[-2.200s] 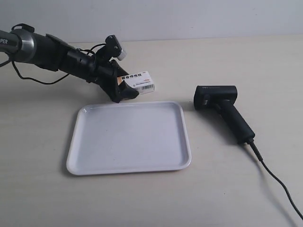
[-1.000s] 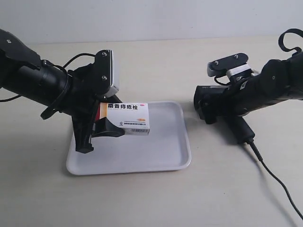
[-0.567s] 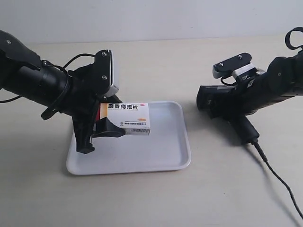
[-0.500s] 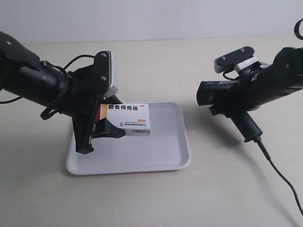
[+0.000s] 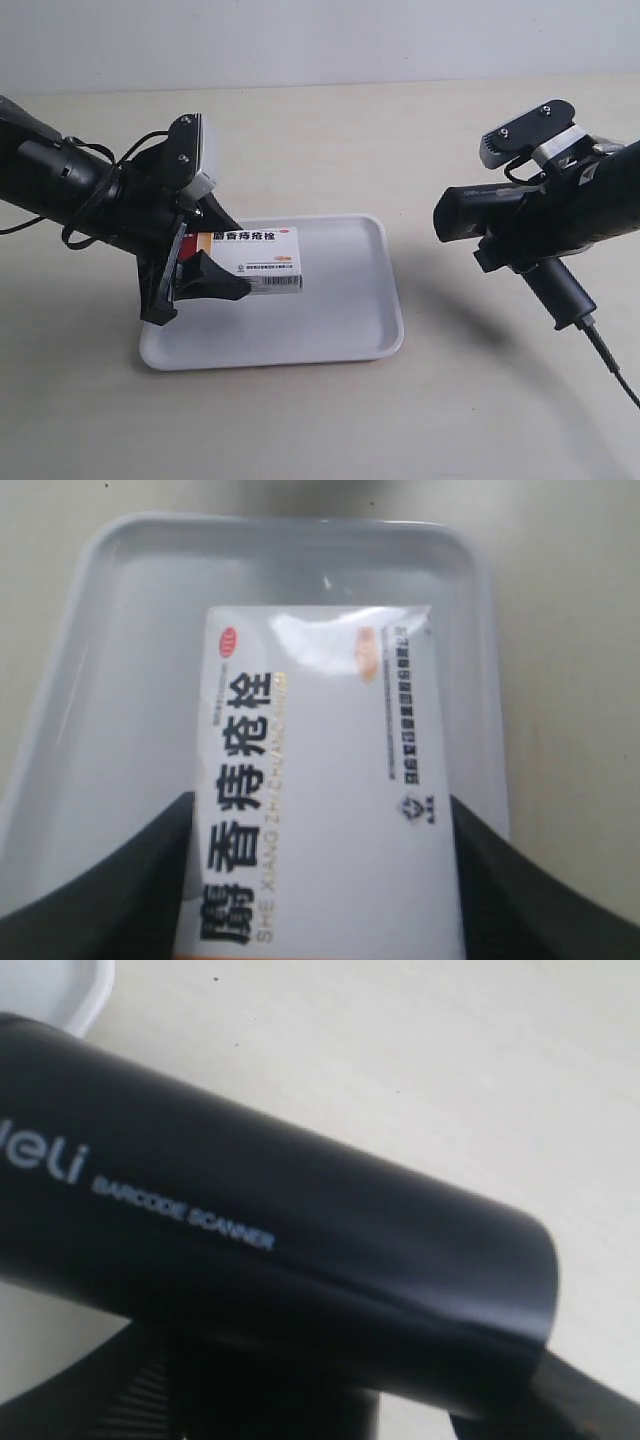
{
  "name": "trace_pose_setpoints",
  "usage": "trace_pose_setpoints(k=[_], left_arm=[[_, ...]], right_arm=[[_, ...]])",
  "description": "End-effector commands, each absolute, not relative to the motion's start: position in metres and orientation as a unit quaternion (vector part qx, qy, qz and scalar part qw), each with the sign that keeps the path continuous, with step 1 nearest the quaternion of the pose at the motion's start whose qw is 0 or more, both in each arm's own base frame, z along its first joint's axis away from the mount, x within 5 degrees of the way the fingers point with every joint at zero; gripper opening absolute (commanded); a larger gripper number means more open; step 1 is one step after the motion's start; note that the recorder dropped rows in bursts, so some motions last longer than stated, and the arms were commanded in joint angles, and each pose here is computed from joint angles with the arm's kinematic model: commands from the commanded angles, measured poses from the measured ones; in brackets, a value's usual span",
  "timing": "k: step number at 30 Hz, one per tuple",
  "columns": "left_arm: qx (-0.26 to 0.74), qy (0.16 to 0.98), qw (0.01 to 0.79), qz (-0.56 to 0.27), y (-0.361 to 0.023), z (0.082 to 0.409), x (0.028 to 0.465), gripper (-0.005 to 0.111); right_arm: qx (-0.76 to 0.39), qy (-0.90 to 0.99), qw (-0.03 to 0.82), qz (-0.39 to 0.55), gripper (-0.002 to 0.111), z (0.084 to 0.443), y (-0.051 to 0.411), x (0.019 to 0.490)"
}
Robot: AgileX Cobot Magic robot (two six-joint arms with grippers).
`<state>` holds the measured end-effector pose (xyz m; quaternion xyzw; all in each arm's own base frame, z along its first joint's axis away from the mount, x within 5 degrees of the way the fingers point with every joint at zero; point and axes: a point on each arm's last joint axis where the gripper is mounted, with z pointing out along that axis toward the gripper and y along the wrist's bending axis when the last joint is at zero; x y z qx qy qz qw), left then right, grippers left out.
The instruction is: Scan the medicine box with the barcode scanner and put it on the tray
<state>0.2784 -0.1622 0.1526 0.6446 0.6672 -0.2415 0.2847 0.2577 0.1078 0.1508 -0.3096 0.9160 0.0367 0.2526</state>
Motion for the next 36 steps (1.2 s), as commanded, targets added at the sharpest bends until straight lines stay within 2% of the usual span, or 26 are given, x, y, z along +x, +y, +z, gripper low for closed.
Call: trace_pose_setpoints(k=[1,9,13,17,24,27,30,31,33,34,36], left_arm=[[0.639,0.661,0.294,-0.263,-0.165,0.159,0.279,0.003],[0.633,0.666,0.291,-0.267,-0.166,0.155,0.282,0.003],[0.589,0.703,0.283,-0.281,-0.169,0.133,0.29,0.003],[0.521,0.767,0.288,-0.24,-0.166,0.108,0.307,0.003],[0.51,0.783,0.264,-0.237,-0.167,0.083,0.313,0.004],[0.518,0.782,0.26,-0.228,-0.166,0.08,0.314,0.021],[0.518,0.783,0.259,-0.228,-0.166,0.08,0.314,0.053],[0.516,0.784,0.258,-0.229,-0.166,0.08,0.314,0.068],[0.527,0.779,0.254,-0.227,-0.165,0.079,0.313,0.088],[0.538,0.772,0.249,-0.228,-0.165,0.079,0.311,0.103],[0.55,0.762,0.243,-0.241,-0.166,0.079,0.308,0.105]], right_arm=[[-0.318,0.908,0.271,0.036,0.0,0.155,0.112,0.258],[-0.307,0.904,0.295,0.037,0.0,0.154,0.115,0.262],[-0.278,0.912,0.3,0.038,0.0,0.139,0.117,0.269],[-0.252,0.922,0.29,0.04,0.0,0.122,0.118,0.273],[-0.222,0.93,0.29,0.042,0.0,0.104,0.119,0.279],[-0.214,0.933,0.286,0.042,0.001,0.098,0.119,0.28],[-0.197,0.937,0.285,0.045,0.012,0.097,0.118,0.28],[-0.193,0.937,0.287,0.046,0.02,0.097,0.118,0.28],[-0.193,0.937,0.287,0.046,0.033,0.097,0.118,0.28],[-0.193,0.937,0.286,0.046,0.043,0.097,0.118,0.28],[-0.193,0.938,0.285,0.046,0.056,0.097,0.118,0.28]])
